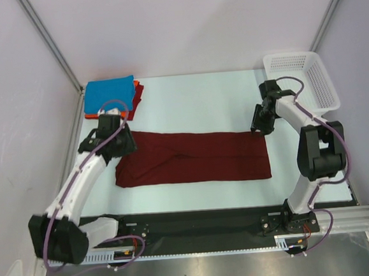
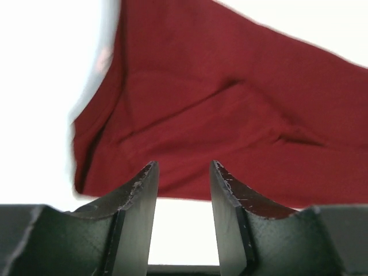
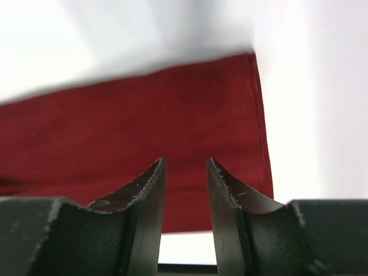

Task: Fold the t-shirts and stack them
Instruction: Fold the tshirt

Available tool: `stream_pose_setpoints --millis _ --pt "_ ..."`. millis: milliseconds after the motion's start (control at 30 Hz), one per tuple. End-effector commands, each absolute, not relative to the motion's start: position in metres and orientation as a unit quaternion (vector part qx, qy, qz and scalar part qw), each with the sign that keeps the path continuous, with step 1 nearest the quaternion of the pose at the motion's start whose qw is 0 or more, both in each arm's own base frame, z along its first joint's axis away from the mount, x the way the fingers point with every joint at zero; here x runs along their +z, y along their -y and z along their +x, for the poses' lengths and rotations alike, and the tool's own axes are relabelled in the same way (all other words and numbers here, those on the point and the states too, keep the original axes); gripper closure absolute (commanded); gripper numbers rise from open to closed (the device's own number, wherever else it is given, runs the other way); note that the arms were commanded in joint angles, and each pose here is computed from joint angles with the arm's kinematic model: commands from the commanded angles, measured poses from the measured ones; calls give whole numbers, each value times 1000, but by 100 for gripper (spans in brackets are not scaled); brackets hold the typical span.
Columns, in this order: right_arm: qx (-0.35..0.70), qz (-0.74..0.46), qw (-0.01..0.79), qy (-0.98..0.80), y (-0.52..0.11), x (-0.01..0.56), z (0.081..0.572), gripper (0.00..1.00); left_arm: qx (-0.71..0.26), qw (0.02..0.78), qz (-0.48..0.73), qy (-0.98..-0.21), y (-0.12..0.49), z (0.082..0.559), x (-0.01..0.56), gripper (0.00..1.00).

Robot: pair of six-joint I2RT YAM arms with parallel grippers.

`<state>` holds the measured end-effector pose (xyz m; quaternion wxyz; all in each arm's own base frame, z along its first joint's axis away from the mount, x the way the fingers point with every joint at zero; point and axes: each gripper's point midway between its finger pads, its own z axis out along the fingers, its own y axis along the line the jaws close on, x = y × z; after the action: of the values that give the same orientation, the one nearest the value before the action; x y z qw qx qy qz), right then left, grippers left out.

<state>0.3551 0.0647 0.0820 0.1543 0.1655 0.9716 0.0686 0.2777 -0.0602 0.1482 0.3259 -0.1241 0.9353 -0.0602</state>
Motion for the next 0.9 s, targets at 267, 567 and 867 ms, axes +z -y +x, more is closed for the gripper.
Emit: stream_pose_setpoints --millis 267,567,867 --pt "103 119 162 -974 -89 85 386 59 -269 224 24 -936 159 342 118 48" --pt "109 122 176 -971 -78 95 369 59 -164 212 -43 -962 133 359 81 51" --pt "108 118 175 -972 -74 96 365 59 -152 209 -47 -965 146 371 60 50"
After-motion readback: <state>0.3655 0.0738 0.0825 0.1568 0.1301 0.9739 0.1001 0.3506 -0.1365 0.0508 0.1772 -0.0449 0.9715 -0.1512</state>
